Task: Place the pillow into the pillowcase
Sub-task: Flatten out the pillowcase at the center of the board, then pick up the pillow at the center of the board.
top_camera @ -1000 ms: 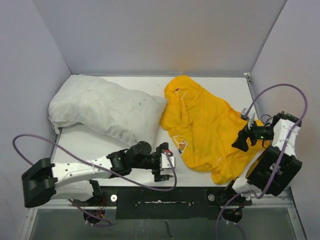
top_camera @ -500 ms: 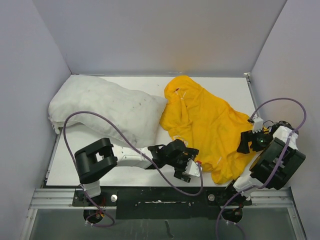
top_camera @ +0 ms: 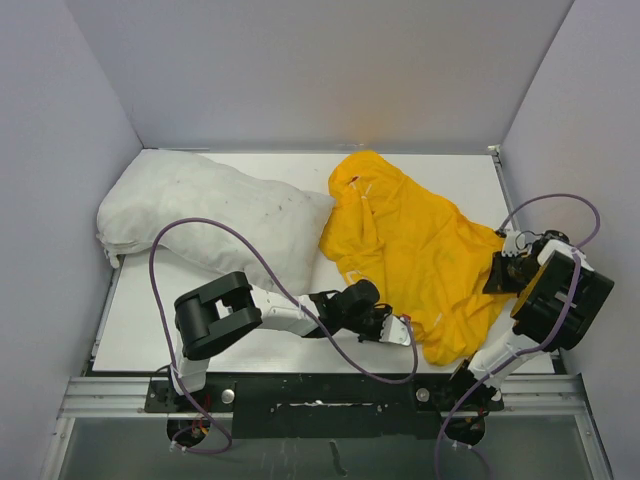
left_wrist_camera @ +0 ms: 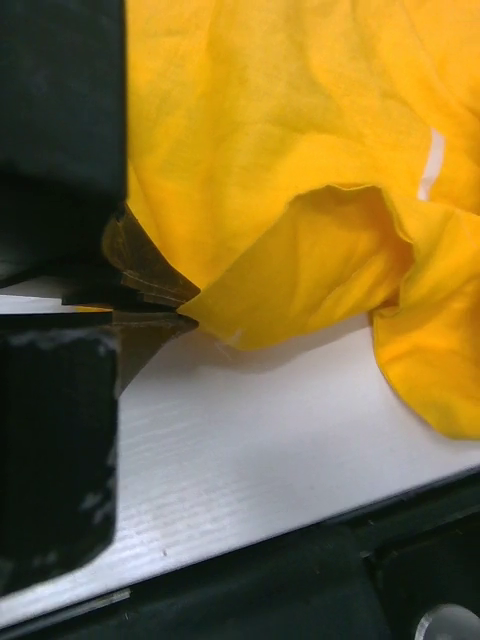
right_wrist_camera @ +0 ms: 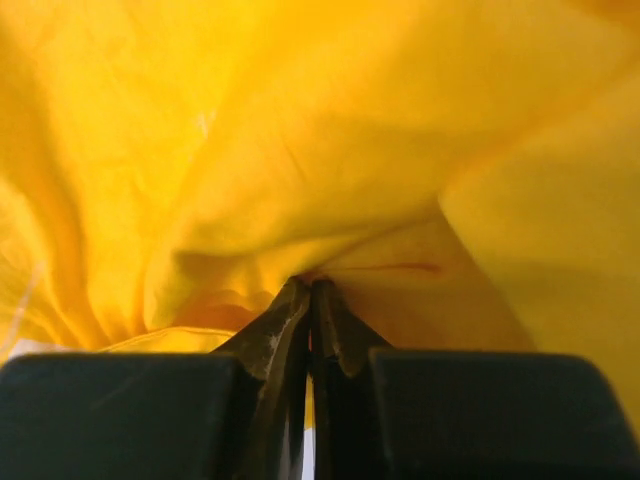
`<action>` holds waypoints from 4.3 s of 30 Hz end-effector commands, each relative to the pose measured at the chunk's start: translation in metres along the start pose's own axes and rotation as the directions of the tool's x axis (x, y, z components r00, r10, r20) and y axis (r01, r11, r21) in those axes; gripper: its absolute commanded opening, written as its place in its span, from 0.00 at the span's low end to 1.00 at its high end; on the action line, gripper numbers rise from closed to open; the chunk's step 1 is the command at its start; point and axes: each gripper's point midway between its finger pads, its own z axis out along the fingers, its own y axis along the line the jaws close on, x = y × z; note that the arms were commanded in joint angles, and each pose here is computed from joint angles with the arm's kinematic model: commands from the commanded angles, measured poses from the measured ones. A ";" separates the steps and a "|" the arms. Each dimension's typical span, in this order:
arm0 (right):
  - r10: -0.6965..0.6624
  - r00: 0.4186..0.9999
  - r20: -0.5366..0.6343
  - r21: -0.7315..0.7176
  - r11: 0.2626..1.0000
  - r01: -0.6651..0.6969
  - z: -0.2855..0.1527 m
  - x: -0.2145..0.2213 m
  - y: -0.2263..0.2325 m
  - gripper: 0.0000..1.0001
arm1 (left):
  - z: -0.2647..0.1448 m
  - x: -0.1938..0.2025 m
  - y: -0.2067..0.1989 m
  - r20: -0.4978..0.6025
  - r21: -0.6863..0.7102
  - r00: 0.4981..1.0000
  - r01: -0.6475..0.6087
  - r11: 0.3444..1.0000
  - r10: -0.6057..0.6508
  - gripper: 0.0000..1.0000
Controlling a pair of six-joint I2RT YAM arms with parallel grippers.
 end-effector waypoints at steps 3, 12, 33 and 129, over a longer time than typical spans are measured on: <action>-0.163 0.985 0.046 0.101 0.982 0.158 -0.009 -0.081 -0.017 0.00 | -0.012 -0.085 -0.015 0.231 0.147 0.964 0.096 0.984 -0.128 0.00; -0.361 0.888 0.286 0.072 0.932 0.356 -0.050 -0.224 0.027 0.01 | 0.009 -0.186 -0.018 0.454 0.261 0.844 0.181 0.948 -0.286 0.29; -0.531 0.622 0.575 -0.109 0.704 0.702 -0.068 -0.161 0.177 0.92 | -0.212 0.003 0.118 0.254 -0.244 0.290 0.942 0.229 -0.923 0.98; -0.474 0.704 0.529 -0.351 0.633 0.690 -0.038 -0.143 0.239 0.79 | -0.350 0.050 0.191 -0.058 -0.887 0.624 0.325 0.327 -0.779 0.96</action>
